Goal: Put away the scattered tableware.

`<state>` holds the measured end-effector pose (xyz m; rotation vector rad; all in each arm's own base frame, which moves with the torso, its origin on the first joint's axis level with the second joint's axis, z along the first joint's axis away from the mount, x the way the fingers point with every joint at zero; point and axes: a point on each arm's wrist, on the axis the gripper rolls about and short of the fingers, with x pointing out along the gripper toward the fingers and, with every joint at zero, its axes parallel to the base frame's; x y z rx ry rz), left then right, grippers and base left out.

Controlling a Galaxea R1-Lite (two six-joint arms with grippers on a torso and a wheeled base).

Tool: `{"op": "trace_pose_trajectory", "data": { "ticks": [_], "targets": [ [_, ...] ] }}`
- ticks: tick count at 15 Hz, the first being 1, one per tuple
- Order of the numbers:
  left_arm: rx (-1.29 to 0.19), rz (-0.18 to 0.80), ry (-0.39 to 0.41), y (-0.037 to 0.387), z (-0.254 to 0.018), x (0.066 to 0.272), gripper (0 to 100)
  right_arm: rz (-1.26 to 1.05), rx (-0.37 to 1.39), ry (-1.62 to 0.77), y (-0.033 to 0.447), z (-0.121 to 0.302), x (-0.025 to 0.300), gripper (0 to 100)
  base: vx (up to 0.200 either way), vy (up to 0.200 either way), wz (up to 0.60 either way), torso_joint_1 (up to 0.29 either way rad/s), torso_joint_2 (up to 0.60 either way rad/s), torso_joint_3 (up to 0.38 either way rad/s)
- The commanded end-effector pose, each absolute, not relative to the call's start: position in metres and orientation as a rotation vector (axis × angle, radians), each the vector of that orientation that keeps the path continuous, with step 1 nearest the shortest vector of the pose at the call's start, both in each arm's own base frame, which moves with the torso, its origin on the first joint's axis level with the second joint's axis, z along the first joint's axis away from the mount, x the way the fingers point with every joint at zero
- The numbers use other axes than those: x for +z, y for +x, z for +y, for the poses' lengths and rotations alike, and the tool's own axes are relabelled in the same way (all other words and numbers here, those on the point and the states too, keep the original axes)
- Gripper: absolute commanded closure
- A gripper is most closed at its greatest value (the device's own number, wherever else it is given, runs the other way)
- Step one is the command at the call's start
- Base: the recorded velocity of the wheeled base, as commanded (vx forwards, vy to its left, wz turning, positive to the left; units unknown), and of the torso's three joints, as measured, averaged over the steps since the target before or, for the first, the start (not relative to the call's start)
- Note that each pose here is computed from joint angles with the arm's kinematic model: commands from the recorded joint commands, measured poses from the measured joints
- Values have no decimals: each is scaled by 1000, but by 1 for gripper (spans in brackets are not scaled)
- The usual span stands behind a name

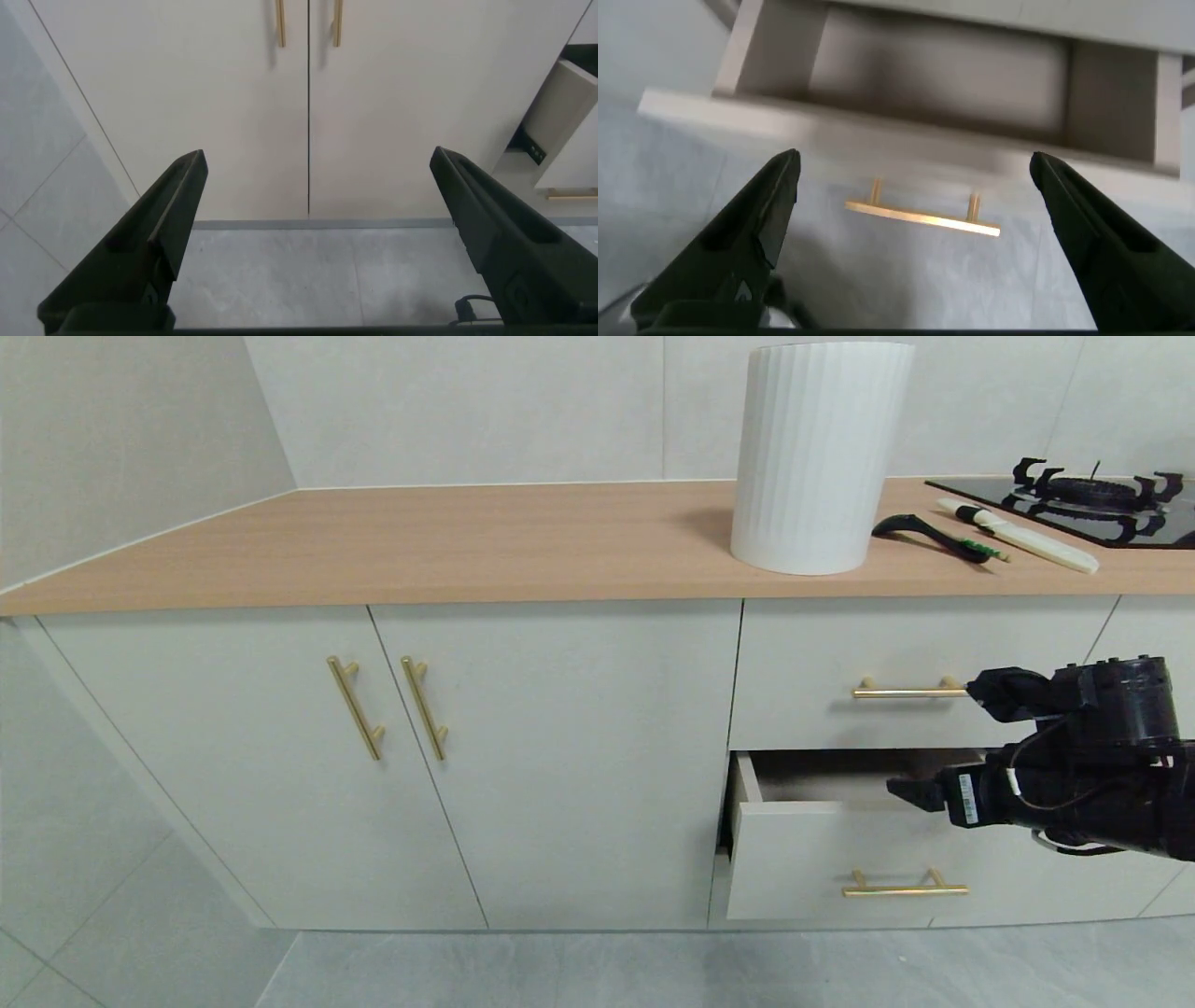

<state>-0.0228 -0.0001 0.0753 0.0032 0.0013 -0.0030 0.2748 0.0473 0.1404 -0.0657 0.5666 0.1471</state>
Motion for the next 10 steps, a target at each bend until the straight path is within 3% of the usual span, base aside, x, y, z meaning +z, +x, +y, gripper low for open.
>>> {"op": "trace_pose_trajectory", "data": {
  "ticks": [1,6,10],
  "targets": [
    [-3,2,3,-23,0,75,0,606,122,-79,287,50,119,0,0,0,0,0,0,0],
    [-3,2,3,-23,0,75,0,600,73,-52,312,53,81,0,0,0,0,0,0,0],
    [-3,2,3,-23,0,75,0,608,71,-51,316,53,74,0,0,0,0,0,0,0]
  ]
}}
